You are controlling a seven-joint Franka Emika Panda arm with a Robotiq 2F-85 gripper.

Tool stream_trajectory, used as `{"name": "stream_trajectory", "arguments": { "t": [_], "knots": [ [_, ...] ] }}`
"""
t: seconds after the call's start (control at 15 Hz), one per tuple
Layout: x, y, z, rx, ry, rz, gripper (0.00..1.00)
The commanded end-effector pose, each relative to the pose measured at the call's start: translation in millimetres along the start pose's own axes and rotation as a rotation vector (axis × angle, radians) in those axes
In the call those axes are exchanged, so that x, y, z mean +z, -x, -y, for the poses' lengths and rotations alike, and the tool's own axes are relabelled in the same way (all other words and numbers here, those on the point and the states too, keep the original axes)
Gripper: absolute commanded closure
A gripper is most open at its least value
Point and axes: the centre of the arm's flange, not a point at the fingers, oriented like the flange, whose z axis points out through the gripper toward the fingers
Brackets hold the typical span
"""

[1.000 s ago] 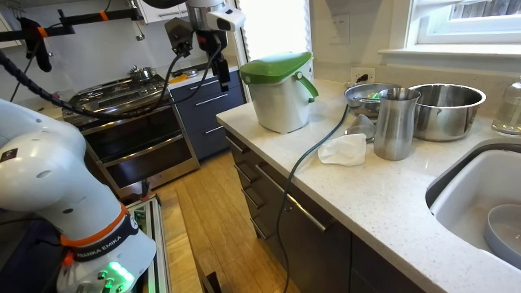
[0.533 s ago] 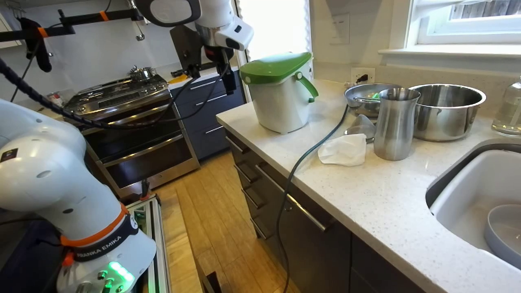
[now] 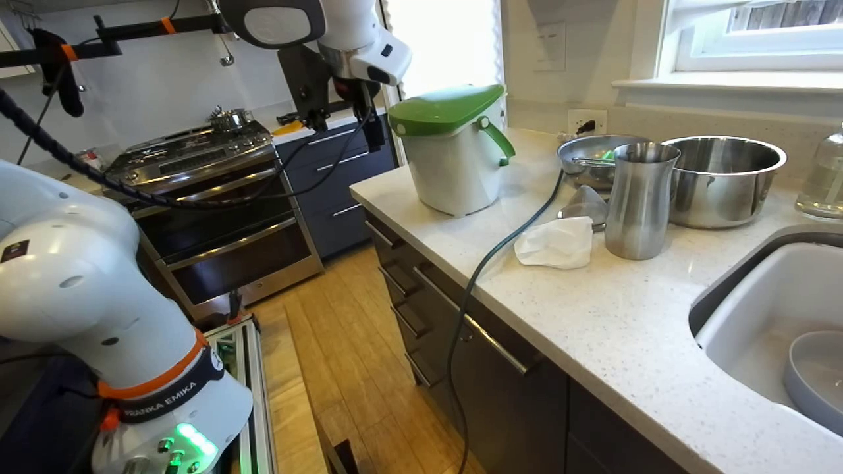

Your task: Open the lid on the bin and put a paper towel into it

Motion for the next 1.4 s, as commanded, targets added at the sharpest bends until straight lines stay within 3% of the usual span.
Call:
{"name": "stream_trajectory", "arguments": {
  "t": [0.0, 0.4, 0.67, 1.33],
  "knots": [
    [4, -11, -6, -0.028, -0.08, -0.055, 0.0],
    [6, -17, -18, 0.033, -0.188, -0.122, 0.0],
    [12, -19, -24, 0.115, -0.213, -0.148, 0.0],
    [38, -24, -32, 0.216, -0.327, -0.12, 0.0]
  ]
}}
